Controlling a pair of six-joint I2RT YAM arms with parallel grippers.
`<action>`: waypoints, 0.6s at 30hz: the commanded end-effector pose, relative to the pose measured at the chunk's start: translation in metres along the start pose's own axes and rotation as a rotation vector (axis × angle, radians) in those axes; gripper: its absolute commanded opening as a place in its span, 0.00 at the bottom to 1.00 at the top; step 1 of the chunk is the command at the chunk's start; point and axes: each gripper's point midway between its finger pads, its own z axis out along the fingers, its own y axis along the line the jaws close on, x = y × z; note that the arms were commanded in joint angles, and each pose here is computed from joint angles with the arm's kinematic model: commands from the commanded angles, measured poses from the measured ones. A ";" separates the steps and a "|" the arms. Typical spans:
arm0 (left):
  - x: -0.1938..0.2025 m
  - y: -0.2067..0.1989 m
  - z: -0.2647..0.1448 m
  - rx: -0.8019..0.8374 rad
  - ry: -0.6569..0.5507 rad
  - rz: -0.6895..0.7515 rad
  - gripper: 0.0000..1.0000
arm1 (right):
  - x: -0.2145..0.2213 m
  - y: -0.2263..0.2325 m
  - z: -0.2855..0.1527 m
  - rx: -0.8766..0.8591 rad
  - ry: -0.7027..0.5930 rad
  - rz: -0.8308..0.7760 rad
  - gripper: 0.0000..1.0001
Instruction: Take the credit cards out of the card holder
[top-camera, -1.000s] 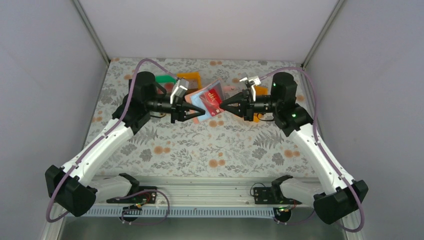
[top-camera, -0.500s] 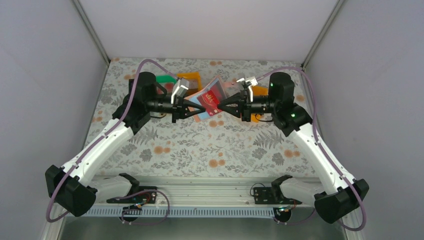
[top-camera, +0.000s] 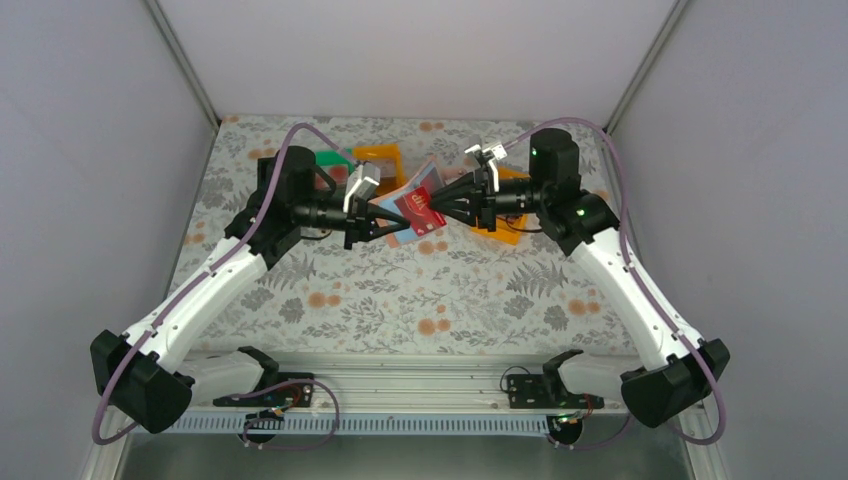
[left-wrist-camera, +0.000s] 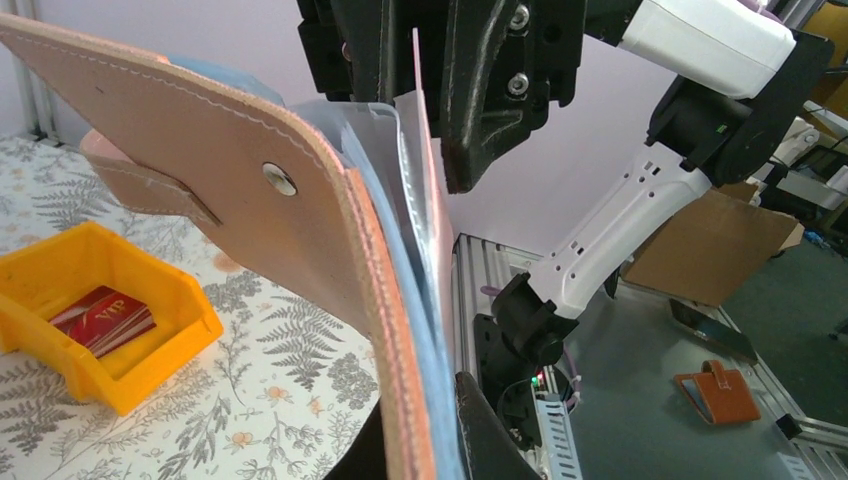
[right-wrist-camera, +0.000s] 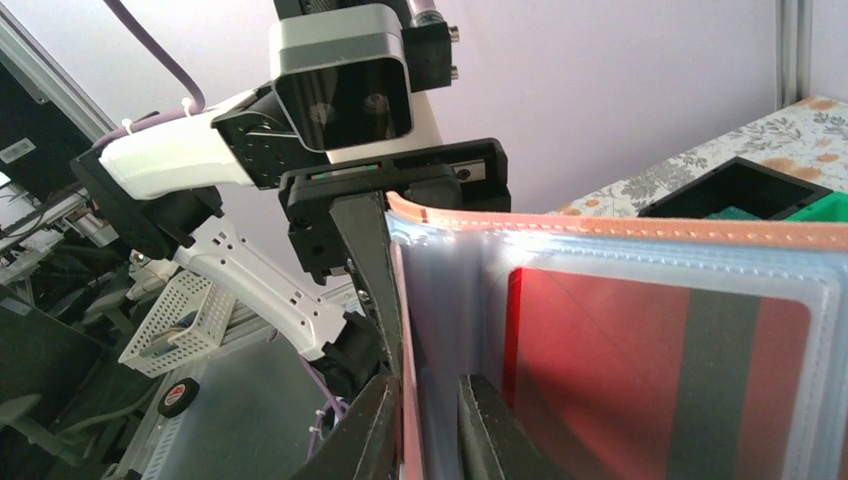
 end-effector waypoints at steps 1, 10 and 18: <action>-0.006 -0.007 -0.001 0.015 -0.013 0.052 0.02 | -0.006 0.012 0.004 -0.050 0.003 -0.026 0.17; -0.008 -0.007 -0.001 0.014 -0.014 0.048 0.02 | -0.007 0.018 0.002 -0.038 0.004 -0.056 0.04; 0.003 -0.005 -0.001 0.001 0.002 0.035 0.03 | -0.023 0.000 -0.029 0.142 -0.053 -0.095 0.04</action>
